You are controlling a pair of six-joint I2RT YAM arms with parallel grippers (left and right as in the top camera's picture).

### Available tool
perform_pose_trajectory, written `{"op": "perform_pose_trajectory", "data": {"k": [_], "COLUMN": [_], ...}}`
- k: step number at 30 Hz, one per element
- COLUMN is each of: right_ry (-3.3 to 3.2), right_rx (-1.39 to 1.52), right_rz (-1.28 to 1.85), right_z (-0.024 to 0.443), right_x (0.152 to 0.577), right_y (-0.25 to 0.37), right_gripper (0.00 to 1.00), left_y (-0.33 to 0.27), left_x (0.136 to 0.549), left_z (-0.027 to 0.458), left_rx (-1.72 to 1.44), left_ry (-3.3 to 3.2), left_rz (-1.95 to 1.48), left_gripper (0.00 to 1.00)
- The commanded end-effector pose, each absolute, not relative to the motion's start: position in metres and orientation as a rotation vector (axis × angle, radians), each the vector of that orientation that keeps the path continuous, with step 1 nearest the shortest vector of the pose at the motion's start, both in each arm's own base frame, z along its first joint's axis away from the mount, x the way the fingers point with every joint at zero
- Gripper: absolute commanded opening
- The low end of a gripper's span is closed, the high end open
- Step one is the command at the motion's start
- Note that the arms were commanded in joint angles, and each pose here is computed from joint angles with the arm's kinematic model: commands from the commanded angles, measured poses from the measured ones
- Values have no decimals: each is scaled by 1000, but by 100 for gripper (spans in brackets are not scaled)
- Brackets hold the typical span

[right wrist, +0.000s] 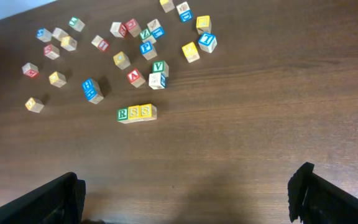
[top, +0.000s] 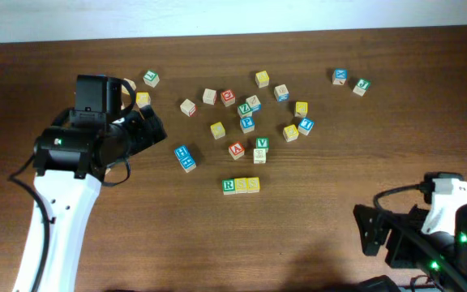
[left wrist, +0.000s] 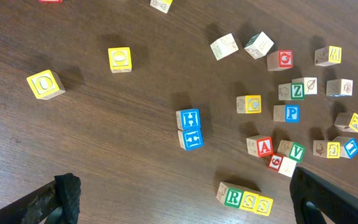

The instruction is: Spell out RSS

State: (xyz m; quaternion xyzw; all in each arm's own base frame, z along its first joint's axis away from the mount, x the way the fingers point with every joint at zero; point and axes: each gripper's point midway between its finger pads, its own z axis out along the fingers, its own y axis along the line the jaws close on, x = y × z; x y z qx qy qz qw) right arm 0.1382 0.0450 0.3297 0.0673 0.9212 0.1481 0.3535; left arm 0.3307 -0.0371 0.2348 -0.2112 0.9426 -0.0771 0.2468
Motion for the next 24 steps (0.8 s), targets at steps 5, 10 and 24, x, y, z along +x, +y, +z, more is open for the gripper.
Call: {"op": "perform_pose_trajectory", "data": {"k": [5,10,24], "right_ry": [2393,2225,1671], "right_rx": [171,138,10], "right_rz": [271,205,212], "right_z": [325,316,208], "right_x": [138,173,228], "right_y": [31,23,26], "right_gripper": [98,98,98], "left_y": [-33,-33,-33], "left_x": [332,332,332], "left_z": [240,240,240], "left_rx": [-576,-576,-576], "left_ry": [2551,2551,2551], "left_rz": [-195,-195,-195], "left_gripper": [99,99,99]}}
